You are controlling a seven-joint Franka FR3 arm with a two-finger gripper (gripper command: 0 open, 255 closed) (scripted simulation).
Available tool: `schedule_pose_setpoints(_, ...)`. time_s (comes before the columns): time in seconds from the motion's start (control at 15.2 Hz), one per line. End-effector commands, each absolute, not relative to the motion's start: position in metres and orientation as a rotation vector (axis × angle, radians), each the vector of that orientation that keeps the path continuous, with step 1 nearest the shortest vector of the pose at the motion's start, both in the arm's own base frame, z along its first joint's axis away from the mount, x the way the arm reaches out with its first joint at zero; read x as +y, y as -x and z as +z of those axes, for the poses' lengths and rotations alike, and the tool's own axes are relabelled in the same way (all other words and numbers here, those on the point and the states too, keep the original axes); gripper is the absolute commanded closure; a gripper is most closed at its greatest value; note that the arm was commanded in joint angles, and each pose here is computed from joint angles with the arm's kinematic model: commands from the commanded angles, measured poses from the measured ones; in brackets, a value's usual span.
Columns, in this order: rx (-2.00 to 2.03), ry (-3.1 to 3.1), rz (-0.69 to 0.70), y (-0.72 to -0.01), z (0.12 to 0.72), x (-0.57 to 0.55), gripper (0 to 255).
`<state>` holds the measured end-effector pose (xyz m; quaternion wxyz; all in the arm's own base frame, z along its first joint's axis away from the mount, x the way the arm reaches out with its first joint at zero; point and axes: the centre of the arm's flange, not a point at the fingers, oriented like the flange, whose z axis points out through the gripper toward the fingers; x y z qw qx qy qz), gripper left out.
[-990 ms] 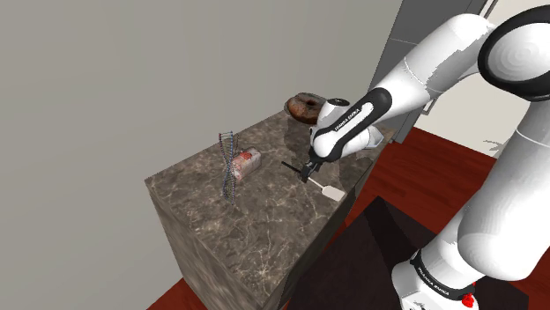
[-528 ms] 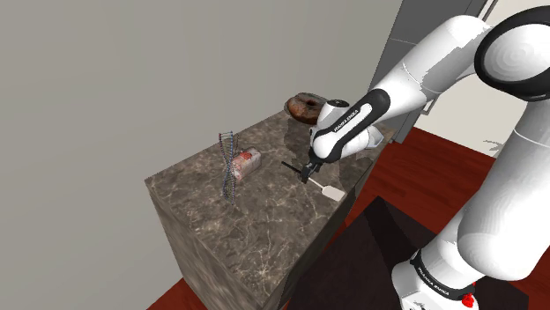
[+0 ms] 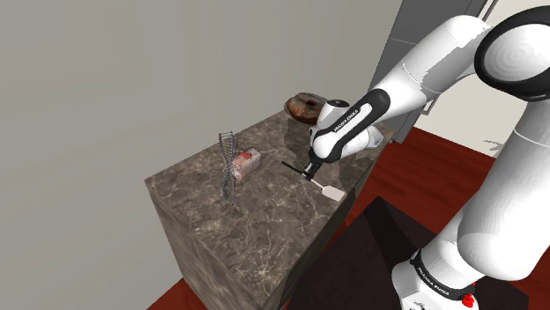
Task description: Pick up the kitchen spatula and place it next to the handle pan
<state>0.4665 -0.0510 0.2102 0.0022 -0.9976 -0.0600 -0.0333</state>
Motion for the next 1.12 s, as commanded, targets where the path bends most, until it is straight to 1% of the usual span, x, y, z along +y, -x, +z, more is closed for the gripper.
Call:
schedule_pose_setpoints(0.0, -0.188, 3.130, -0.104, -0.466, 0.210, -0.051, 255)
schedule_pose_setpoints(1.06, -0.188, 3.130, -0.104, -0.466, 0.289, -0.051, 255)
